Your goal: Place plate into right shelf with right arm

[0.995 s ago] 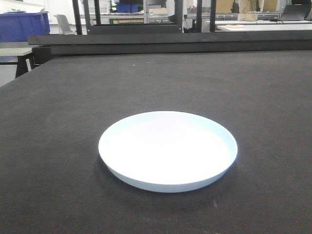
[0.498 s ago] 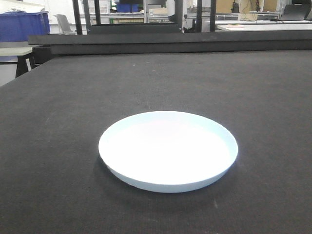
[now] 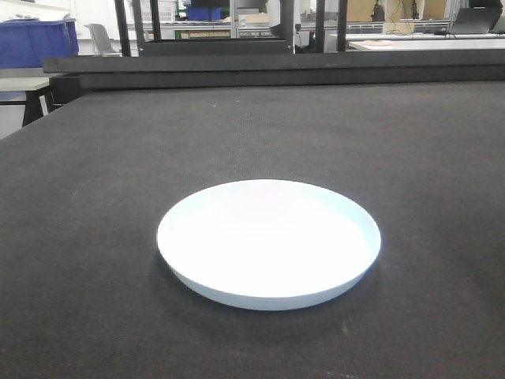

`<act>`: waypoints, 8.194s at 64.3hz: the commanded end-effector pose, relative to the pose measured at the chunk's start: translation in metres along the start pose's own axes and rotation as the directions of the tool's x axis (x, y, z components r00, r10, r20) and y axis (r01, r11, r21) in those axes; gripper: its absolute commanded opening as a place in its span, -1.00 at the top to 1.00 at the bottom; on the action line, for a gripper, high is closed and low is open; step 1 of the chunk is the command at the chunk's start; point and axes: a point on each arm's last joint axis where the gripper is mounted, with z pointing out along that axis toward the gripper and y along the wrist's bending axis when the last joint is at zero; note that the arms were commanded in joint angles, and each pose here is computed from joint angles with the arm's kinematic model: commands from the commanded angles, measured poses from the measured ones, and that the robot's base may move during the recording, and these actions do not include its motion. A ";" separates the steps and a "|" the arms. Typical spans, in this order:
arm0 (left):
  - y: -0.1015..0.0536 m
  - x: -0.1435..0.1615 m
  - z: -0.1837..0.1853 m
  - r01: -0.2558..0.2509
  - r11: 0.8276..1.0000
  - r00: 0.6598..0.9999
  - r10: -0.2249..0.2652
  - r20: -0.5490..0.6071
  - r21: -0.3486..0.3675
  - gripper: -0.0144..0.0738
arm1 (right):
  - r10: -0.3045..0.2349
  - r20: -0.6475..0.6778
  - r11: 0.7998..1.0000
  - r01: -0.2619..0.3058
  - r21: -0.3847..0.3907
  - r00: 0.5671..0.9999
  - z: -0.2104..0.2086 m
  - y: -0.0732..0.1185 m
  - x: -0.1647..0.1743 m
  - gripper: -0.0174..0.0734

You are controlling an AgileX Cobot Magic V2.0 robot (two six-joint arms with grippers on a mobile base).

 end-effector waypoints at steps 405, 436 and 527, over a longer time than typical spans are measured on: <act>-0.001 -0.005 0.000 0.005 1.000 0.996 -0.006 0.084 0.010 0.78 | -0.006 0.608 0.953 0.189 -0.238 0.794 -0.089 -0.002 0.027 0.46; -0.001 -0.005 0.000 0.005 1.000 0.996 -0.006 0.084 0.010 0.78 | -0.005 0.608 0.953 0.189 -0.239 0.794 -0.089 -0.002 0.027 0.46; -0.001 -0.005 0.000 0.005 1.000 0.996 -0.006 0.084 0.010 0.78 | -0.005 0.608 0.953 0.189 -0.238 0.794 -0.089 -0.002 0.027 0.46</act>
